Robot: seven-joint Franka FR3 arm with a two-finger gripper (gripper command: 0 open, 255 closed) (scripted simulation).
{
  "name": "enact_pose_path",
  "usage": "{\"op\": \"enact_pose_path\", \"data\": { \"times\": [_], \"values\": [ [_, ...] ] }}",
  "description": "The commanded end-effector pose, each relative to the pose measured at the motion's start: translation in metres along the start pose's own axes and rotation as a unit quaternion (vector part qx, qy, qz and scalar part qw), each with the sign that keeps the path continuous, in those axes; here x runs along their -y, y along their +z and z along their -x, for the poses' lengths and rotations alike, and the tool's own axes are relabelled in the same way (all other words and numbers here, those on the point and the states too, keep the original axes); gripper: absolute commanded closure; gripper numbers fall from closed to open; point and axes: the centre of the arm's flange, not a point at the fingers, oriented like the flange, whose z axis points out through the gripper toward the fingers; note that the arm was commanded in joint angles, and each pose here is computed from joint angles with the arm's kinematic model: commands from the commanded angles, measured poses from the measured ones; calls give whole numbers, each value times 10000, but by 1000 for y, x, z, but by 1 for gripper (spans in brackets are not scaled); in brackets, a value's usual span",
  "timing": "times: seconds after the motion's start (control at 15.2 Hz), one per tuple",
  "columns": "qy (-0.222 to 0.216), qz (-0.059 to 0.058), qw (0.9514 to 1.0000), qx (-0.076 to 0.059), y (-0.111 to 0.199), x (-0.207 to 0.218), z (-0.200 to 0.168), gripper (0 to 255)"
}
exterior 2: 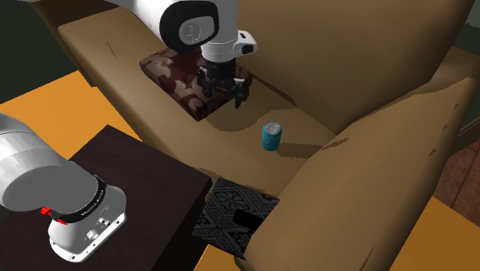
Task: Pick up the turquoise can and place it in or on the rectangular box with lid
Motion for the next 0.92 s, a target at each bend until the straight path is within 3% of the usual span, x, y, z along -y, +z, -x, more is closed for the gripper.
{"op": "enact_pose_path", "data": {
  "times": [0.0, 0.86],
  "values": [
    [-41, 8, 10000, -8, 13, -19, -7, 0],
    [-255, 23, 9997, -53, 103, -153, -63, 0]
  ]
}}
